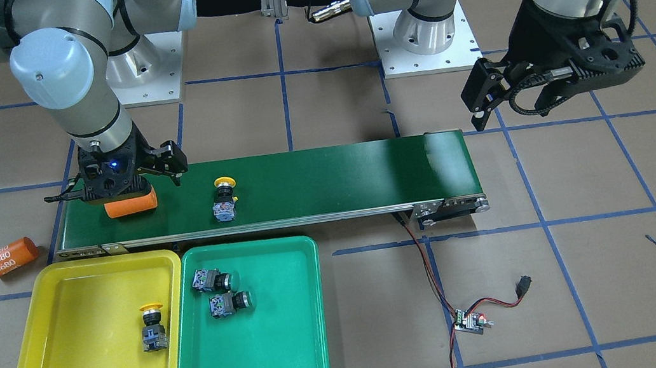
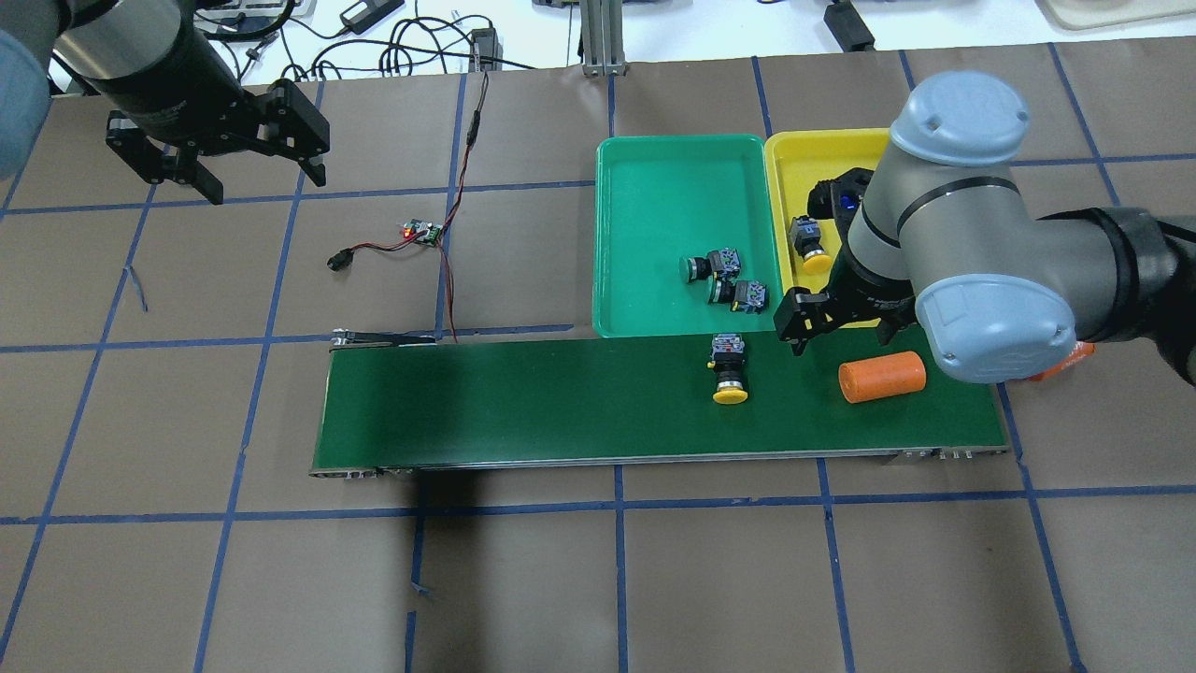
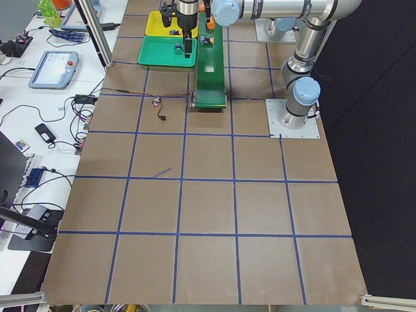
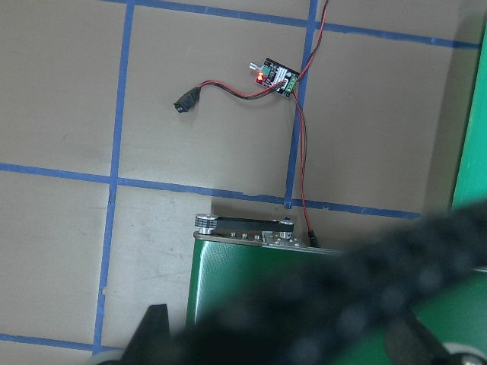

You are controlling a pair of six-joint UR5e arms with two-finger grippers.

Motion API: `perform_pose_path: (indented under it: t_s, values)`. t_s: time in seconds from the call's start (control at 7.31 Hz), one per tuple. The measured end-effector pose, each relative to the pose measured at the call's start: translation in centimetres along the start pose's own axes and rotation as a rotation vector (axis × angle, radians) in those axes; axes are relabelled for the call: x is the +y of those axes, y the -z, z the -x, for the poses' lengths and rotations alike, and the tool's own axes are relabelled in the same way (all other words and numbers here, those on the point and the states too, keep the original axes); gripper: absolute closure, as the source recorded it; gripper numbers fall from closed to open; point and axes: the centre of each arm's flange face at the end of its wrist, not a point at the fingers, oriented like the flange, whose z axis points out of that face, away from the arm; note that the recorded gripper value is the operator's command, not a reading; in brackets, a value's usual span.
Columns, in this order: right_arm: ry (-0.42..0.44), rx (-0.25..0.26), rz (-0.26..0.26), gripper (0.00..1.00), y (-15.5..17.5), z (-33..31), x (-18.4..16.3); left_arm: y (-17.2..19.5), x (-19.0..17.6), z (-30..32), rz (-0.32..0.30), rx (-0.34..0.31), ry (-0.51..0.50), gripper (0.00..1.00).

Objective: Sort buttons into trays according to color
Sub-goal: 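Grasp the yellow-capped button on the belt with the right gripper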

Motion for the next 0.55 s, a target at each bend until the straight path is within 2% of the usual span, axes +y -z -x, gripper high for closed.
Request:
perform_pose_path:
  t_s: [0.27, 0.55]
  values:
    - [0.000, -0.016, 0.002, 0.00, -0.8, 0.4, -0.8, 0.0, 0.0, 0.0, -0.002, 0.000, 0.000, 0.00]
    - [0.033, -0.046, -0.019, 0.00, -1.0, 2.3, -1.9, 0.0, 0.0, 0.0, -0.003, 0.000, 0.000, 0.00]
